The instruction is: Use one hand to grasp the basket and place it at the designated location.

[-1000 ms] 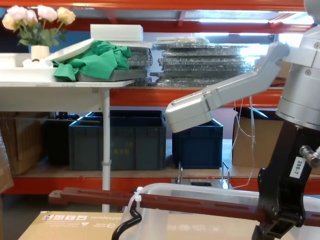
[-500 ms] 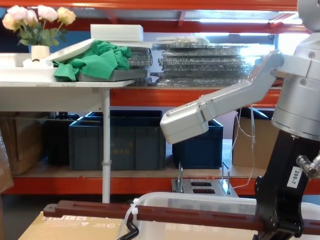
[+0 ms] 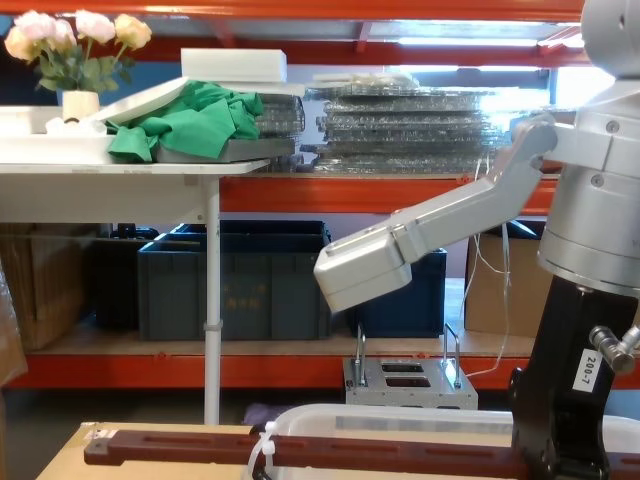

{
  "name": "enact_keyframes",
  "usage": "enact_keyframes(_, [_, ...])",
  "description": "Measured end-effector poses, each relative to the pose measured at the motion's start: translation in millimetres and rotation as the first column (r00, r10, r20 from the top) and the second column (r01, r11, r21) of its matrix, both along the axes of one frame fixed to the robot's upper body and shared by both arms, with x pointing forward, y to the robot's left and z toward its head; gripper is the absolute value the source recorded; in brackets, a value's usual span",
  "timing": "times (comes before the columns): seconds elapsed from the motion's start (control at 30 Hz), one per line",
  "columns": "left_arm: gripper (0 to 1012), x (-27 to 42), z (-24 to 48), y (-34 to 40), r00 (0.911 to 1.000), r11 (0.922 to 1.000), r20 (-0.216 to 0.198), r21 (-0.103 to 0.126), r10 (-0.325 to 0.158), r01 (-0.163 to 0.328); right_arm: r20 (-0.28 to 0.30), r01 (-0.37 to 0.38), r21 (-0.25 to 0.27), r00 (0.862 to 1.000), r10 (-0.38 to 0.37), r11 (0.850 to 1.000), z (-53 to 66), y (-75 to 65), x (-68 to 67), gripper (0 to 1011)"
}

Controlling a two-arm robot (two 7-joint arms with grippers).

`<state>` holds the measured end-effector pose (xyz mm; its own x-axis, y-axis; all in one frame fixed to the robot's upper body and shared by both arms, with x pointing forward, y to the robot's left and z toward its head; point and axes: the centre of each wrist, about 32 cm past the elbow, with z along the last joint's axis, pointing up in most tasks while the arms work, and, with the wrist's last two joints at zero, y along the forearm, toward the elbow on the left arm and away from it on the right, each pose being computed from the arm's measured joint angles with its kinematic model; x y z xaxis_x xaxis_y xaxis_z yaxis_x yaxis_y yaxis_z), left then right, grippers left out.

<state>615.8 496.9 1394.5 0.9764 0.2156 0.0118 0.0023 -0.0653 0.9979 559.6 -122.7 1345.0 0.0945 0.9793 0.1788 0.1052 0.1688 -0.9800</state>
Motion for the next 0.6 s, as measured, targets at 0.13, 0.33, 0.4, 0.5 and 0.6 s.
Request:
enact_keyframes(0.13, [0, 0.0, 0.0, 0.0, 1.0, 1.0, 0.0, 0.0, 0.0, 0.0, -0.006, -0.004, -0.006, 1.0, 0.004, 1.0, -1.8, 0.8, 0.4, 0])
enact_keyframes(0.33, [0, 0.0, 0.0, 0.0, 1.0, 1.0, 0.0, 0.0, 0.0, 0.0, -0.012, -0.003, -0.012, 1.0, 0.003, 1.0, -3.7, 0.4, 1.0, 0])
enact_keyframes(0.4, [0, 0.0, 0.0, 0.0, 1.0, 1.0, 0.0, 0.0, 0.0, 0.0, -0.014, -0.002, -0.015, 1.0, 0.002, 1.0, -4.6, 0.2, 1.3, 0])
enact_keyframes(0.5, [0, 0.0, 0.0, 0.0, 1.0, 1.0, 0.0, 0.0, 0.0, 0.0, -0.016, -0.001, -0.02, 1.0, 0.001, 1.0, -6.4, 0.2, 1.6, 53])
enact_keyframes(0.6, [0, 0.0, 0.0, 0.0, 1.0, 1.0, 0.0, 0.0, 0.0, 0.0, -0.017, 0.0, -0.015, 1.0, 0.0, 1.0, -7.4, -0.7, 1.2, 100])
